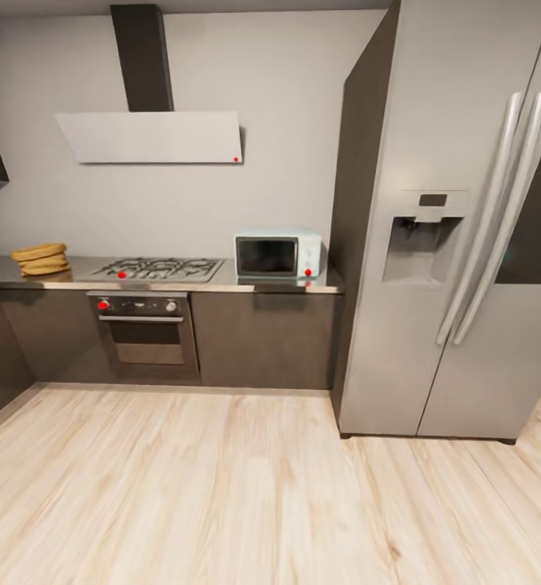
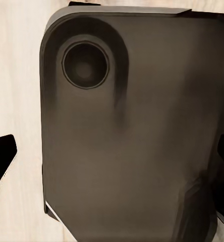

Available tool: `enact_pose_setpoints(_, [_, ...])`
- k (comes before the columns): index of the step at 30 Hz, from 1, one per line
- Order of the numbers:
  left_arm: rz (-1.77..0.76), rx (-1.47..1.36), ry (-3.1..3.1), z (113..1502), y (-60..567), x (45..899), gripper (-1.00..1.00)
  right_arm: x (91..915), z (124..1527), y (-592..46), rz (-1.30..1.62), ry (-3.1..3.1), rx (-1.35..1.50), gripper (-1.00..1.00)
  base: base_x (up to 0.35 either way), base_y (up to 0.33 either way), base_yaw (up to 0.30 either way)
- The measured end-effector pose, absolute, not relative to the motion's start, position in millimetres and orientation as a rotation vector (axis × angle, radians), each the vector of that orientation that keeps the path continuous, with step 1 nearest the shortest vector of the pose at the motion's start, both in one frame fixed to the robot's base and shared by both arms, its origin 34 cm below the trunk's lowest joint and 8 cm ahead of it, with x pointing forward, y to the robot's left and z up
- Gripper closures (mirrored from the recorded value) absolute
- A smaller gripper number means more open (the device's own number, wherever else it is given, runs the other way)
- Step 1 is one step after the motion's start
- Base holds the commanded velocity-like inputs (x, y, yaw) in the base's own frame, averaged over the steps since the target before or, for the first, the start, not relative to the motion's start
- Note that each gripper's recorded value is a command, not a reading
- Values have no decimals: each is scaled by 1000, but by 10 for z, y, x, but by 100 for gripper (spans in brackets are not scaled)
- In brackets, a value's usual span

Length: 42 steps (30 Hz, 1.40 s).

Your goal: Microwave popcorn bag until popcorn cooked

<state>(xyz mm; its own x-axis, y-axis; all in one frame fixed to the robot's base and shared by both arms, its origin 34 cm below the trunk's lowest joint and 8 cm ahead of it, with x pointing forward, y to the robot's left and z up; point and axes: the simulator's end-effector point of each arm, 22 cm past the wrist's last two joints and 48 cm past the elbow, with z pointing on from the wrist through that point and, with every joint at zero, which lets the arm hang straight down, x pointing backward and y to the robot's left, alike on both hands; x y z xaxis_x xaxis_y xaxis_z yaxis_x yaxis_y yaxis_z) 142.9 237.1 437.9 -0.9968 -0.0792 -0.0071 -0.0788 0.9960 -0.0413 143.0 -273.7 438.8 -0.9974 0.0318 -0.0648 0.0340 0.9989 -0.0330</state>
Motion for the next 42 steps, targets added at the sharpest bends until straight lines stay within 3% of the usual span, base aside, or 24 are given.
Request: enact_pose_setpoints(42, [-78,-120,3129,4380,2351,1430,-100,1427,4387,-2737,-53,3078,51,-100,324,0,0])
